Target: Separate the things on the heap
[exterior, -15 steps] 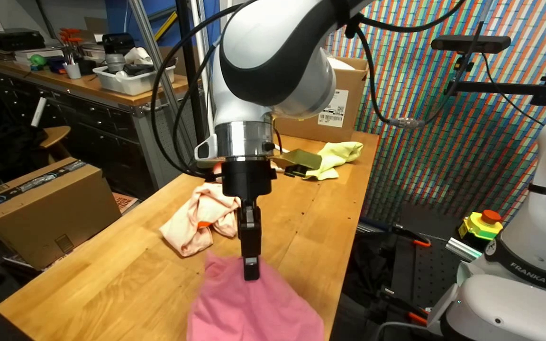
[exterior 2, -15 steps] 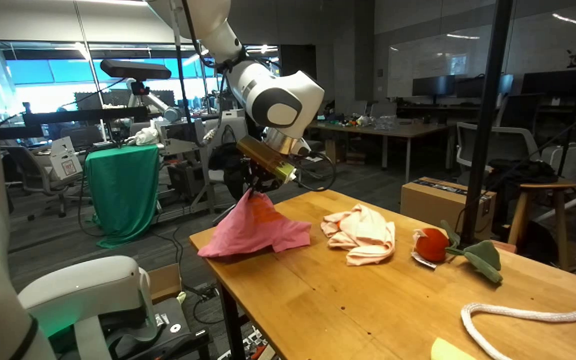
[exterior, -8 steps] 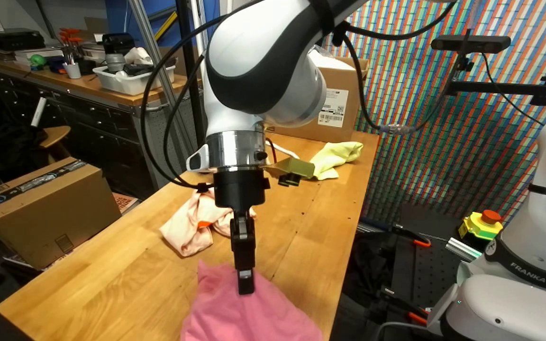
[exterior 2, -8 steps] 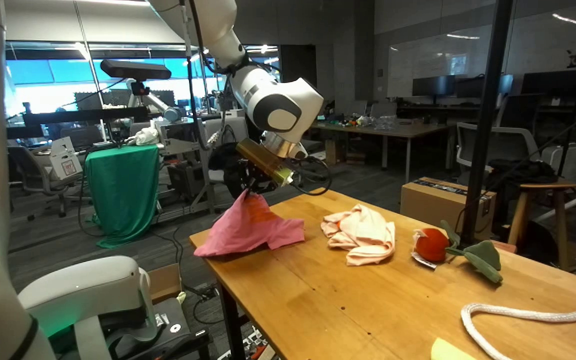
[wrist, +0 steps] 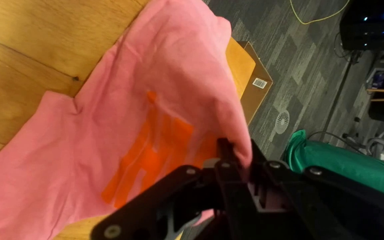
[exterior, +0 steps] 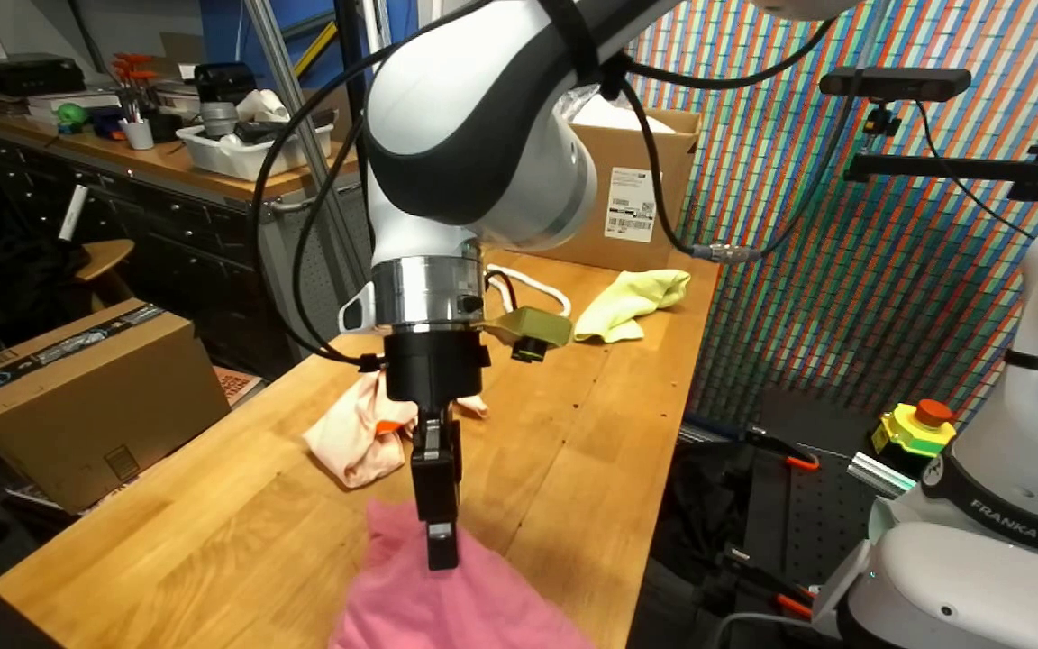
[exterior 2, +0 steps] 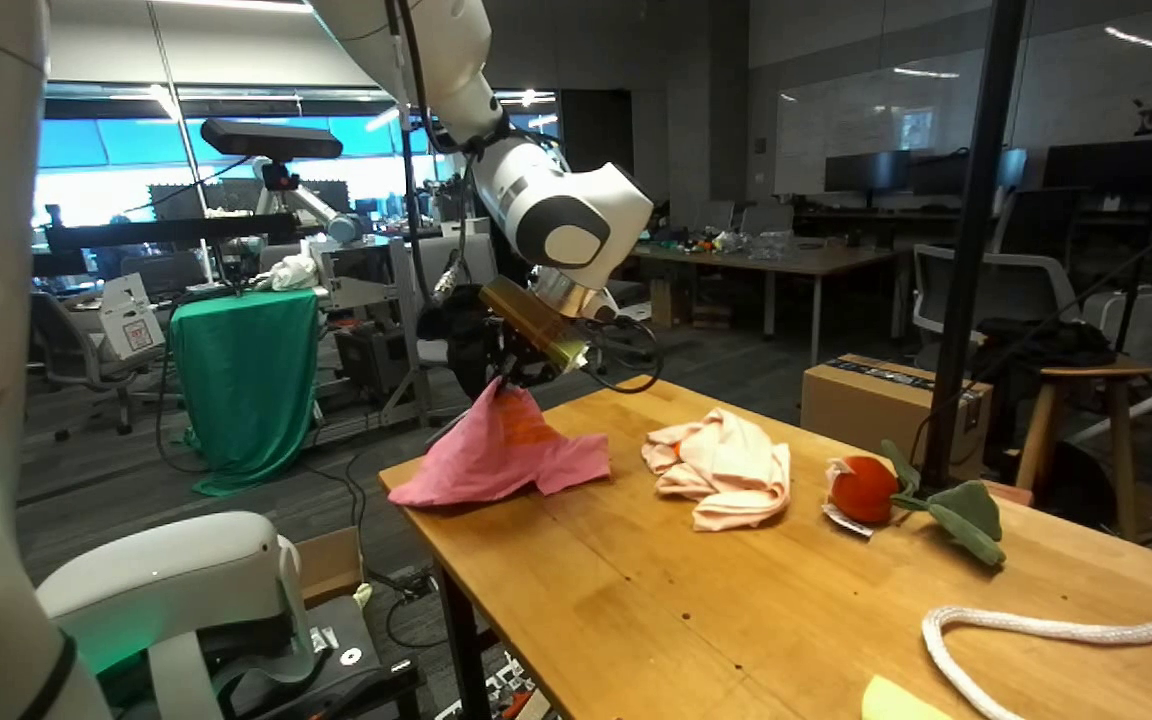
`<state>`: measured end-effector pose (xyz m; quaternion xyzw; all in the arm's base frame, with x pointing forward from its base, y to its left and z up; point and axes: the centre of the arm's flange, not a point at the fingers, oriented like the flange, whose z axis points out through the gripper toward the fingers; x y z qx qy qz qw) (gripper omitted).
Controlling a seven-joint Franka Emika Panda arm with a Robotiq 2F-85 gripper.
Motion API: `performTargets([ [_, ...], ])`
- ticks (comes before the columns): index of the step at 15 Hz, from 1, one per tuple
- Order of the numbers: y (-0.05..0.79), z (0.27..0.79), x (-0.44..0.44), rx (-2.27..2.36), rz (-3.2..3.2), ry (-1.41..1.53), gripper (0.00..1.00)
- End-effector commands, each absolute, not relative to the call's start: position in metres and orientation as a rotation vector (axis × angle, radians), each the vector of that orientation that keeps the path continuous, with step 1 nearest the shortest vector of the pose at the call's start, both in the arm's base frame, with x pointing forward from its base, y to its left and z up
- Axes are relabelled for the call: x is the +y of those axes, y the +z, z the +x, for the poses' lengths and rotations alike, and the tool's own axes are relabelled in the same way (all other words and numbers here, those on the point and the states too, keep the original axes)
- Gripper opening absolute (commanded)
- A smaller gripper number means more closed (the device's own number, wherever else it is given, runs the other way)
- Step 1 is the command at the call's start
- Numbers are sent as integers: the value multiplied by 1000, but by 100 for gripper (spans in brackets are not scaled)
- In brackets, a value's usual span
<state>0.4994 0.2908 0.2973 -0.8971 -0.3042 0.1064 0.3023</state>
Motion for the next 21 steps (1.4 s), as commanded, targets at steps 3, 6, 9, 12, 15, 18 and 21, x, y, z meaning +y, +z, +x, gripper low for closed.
performTargets([
  [3, 294, 509, 297, -734, -2451, 311, 62],
  [6, 286, 513, 286, -625, -2575, 319, 84],
  [9, 277, 526, 264, -496, -2729, 229, 100],
  [12, 272, 542, 242, -373, -2848, 101, 100],
  [15, 273, 555, 219, -230, -2939, -40, 100],
  [18, 274, 568, 203, -78, -3013, -174, 100],
  [21, 276, 581, 189, 79, -3078, -307, 100],
])
